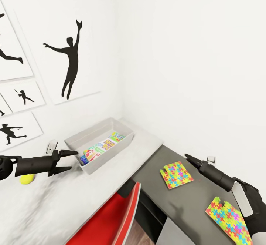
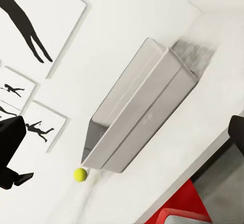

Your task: Put all the toys in the child's room - the three board games (two on the bed and one on the table), the two jigsaw puzzles on the table, and the tennis ball on the table - inside the toy box on the table in the child's room.

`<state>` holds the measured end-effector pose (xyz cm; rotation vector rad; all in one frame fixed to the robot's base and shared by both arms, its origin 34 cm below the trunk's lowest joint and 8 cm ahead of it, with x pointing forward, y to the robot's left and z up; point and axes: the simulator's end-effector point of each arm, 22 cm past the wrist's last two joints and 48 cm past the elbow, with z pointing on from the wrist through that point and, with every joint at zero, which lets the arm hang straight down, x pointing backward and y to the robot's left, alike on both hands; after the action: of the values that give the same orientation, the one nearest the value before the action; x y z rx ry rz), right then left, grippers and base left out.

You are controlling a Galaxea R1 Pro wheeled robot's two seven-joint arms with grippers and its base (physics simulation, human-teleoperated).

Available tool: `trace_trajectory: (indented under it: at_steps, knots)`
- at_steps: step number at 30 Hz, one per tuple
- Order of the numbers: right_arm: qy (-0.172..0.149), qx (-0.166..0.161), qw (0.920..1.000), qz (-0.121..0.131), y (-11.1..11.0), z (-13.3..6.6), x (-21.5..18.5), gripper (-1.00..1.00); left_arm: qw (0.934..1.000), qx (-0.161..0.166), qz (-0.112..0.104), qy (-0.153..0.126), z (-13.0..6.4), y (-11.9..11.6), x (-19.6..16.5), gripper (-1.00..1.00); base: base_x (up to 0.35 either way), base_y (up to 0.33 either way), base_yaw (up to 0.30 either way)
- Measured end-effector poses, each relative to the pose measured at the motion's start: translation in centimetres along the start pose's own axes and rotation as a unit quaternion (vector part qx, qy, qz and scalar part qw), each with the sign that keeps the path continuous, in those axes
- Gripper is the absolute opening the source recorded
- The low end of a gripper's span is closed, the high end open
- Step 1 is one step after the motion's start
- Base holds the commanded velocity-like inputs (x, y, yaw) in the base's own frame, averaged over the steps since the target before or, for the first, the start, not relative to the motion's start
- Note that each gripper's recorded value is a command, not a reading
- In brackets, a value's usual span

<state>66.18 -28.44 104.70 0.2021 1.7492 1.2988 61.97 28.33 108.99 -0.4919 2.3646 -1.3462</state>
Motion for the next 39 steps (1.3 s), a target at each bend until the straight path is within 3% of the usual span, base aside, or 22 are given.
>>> trace_trajectory:
  at_steps: [39]
  knots:
    - [-0.011,-0.016,0.9997,-0.017,2.4,-0.3,-1.4,1.00,0.9998,0.010,0.016,-0.012,-1.4,-1.9,0.0,1.00,0.000,0.000,-0.066]
